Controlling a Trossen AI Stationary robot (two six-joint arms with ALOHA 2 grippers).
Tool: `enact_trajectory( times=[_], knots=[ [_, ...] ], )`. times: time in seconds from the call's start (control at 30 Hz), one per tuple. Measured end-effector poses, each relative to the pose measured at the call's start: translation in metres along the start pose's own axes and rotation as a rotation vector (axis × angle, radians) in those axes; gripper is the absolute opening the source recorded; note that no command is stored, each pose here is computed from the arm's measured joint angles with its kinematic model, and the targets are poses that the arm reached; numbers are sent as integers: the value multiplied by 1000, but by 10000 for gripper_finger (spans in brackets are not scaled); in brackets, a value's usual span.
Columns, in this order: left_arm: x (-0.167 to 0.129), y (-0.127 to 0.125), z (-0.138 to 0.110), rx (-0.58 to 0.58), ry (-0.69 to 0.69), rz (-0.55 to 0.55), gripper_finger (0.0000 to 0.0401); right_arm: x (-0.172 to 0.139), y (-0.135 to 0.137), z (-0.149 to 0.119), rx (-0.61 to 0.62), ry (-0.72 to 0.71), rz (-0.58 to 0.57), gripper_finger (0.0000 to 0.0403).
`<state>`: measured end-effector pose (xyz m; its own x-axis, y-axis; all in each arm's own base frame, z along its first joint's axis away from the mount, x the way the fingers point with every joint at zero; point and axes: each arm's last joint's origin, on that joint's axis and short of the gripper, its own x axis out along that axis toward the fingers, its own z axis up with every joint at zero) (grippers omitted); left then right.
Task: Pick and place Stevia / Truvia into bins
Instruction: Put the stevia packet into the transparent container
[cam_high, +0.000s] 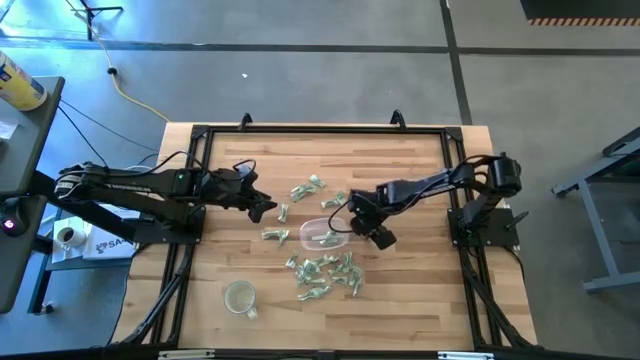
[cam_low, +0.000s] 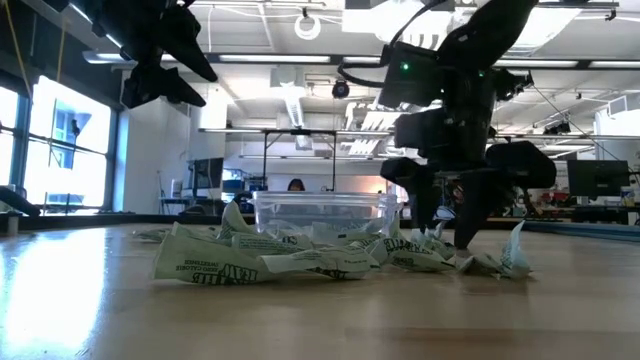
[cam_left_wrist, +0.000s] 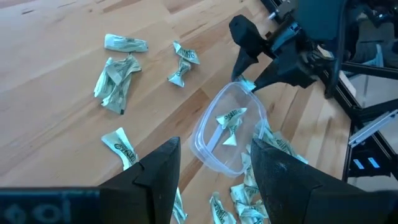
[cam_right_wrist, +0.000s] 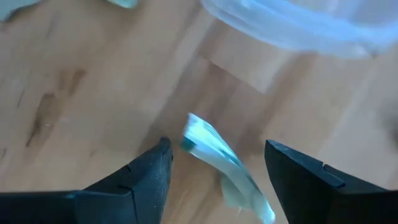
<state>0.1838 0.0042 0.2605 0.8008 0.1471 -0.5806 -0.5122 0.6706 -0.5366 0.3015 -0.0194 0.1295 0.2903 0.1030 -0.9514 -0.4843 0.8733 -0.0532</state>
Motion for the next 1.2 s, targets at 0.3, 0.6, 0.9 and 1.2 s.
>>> enact_trajectory(
  times=[0.3,0.6,0.9,1.2],
  knots=[
    [0,0,0,13,5,-5,230,-2,-13,-10,165,18,-21,144],
    [-14,18,6,-91,11,57,230,-17,-19,-5,684,22,88,14],
    [-37,51,23,18,46,17,230,-83,-29,68,786,-245,64,3],
    [-24,67,25,120,209,-12,230,-47,-42,129,772,-206,179,6]
  ],
)
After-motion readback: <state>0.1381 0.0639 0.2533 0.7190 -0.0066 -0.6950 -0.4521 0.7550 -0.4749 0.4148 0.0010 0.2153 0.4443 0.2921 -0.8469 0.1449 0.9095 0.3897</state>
